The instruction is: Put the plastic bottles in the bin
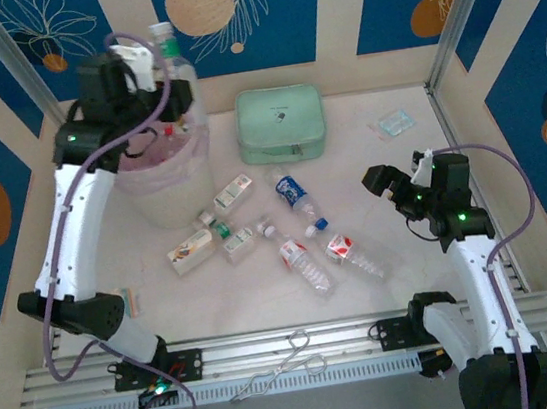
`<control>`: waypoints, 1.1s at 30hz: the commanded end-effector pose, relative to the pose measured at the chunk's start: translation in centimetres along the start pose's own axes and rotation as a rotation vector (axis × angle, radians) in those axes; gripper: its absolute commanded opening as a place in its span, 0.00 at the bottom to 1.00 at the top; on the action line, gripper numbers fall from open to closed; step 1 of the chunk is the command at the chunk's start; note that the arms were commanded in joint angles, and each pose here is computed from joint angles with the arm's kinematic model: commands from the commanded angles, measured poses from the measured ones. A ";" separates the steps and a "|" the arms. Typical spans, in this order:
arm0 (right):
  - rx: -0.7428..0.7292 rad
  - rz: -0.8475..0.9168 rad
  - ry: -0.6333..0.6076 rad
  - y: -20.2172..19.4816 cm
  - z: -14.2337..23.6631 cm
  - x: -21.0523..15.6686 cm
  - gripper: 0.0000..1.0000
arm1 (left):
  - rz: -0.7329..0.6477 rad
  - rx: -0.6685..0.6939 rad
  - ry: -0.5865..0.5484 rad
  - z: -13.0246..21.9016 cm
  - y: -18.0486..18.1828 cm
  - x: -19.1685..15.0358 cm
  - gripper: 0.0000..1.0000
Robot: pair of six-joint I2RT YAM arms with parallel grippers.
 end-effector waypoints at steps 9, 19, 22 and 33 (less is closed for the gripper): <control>-0.065 0.054 -0.020 0.1 1.2 0.2 0.99 | -0.156 0.306 0.313 -3.1 8.4 -2.8 0.00; -0.098 0.079 -0.028 0.3 2.2 -0.1 0.99 | -0.237 0.298 0.557 -7.5 10.5 -8.6 0.00; -0.051 0.087 -0.024 0.8 2.2 -0.2 0.99 | -0.209 0.251 0.585 -8.8 10.5 -10.2 0.00; 0.003 0.377 0.005 3.5 1.7 -1.3 0.99 | -0.159 0.223 0.644 -13.0 11.9 -16.2 0.01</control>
Point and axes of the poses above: each hand's point on the last joint's axis, 136 mm out from that joint toward the fingers, its own z axis back along the fingers, its own y axis along the line the jaws close on, x = y × z, the point moved 8 cm from there along z, back along the fingers
